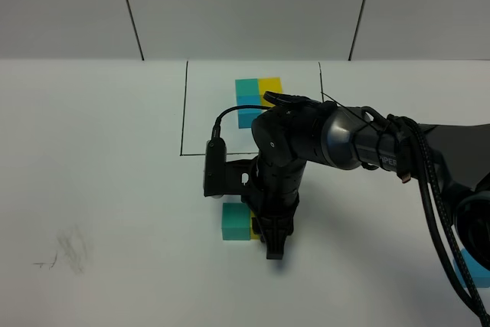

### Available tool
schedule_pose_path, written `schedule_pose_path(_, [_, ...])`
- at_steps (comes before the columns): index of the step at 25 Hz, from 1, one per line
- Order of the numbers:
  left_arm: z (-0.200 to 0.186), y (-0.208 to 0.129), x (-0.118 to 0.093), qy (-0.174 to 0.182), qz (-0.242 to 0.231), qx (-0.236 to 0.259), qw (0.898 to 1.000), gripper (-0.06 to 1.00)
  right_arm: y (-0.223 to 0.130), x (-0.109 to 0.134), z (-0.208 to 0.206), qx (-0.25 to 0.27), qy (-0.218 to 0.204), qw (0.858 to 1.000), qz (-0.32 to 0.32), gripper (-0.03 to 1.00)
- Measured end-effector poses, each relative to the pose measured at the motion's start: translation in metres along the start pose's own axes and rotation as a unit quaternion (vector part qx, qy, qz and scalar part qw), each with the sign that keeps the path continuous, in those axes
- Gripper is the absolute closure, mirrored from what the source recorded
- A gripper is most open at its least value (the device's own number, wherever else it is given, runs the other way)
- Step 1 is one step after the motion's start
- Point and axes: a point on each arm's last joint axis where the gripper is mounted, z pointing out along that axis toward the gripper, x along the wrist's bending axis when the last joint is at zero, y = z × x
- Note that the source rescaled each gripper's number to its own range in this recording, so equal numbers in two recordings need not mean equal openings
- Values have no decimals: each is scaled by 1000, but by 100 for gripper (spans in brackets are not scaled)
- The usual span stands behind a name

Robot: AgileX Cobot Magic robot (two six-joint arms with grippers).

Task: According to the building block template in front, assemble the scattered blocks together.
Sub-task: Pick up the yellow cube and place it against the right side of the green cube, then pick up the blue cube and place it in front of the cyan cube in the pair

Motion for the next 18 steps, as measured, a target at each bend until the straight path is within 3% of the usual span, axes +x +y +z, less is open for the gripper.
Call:
schedule_pose_path(4, [0, 0, 0, 0, 0, 0, 1000, 35, 0, 0, 0, 0, 1, 1000, 0, 93])
schedule_pose_path(5, [0, 0, 0, 0, 0, 0, 1000, 35, 0, 0, 0, -2, -2, 1000, 3, 85])
schedule_pose_path(7, [0, 0, 0, 0, 0, 0, 1000, 35, 1, -1, -1, -6, -7, 1000, 18, 59])
schedule_pose_path(9, [0, 0, 0, 0, 0, 0, 1000, 35, 1, -2, -14, -7, -21, 999, 38, 21])
schedule_pose_path(11, [0, 0, 0, 0, 0, 0, 1000, 35, -2, -4, -37, -3, -41, 997, 59, 6])
schedule_pose_path(15, [0, 0, 0, 0, 0, 0, 1000, 35, -19, -4, -99, 4, -81, 984, 158, -2])
schedule_pose_path(18, [0, 0, 0, 0, 0, 0, 1000, 35, -55, -4, -136, -8, -122, 951, 285, -3])
